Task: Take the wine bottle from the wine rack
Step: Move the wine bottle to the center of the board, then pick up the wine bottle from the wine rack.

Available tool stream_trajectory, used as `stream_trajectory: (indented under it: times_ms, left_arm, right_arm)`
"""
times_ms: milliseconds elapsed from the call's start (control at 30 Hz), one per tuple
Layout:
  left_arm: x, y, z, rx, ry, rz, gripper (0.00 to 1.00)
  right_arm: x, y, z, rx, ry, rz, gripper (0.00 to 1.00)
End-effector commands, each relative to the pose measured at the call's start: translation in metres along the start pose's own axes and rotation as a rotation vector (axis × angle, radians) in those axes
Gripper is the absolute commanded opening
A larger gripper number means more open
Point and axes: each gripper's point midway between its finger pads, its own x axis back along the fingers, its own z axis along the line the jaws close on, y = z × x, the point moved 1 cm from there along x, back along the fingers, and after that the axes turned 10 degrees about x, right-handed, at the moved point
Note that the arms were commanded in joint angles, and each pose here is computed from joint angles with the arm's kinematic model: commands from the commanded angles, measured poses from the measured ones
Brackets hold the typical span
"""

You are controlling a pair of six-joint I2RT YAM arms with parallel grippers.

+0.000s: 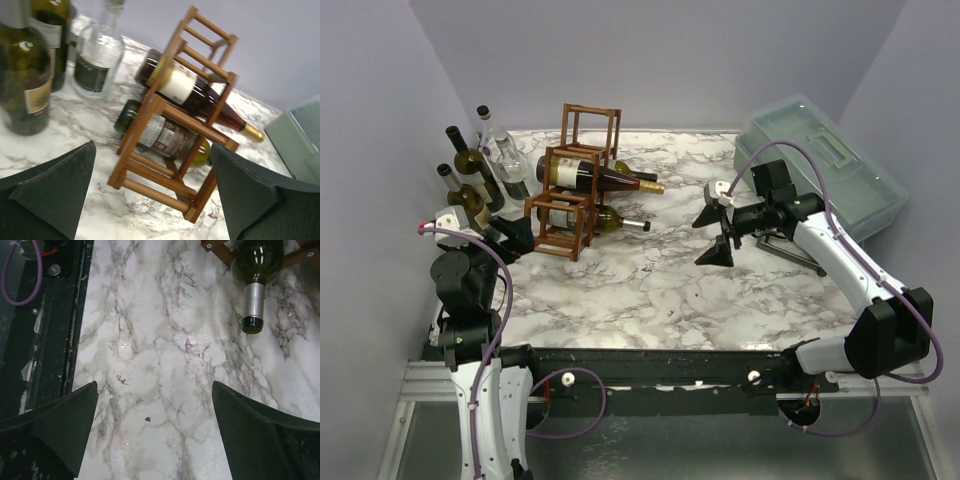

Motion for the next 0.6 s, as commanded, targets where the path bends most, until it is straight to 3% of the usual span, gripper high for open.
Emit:
stream_trajectory:
  times_ms: [0,300,567]
  left_arm:
    - [0.002,-0.013,-0.036,-0.121,-0.277,0.039,0.99]
    - [0.000,-0.024,-0.029,-0.173,-0.328,-0.014,0.99]
    - [0.003,-0.024,-0.025,-0.201,-0.326,-0.043,0.99]
  right_arm:
    - [0.001,0.008,-0.029,0.122,-0.036,0.010,0.99]
    - [-0.028,0.029,-0.090,0.064,-0.104,0.069,0.99]
    - [-0.079,0.027,-0.147,-0.055,-0.174,0.179,0.99]
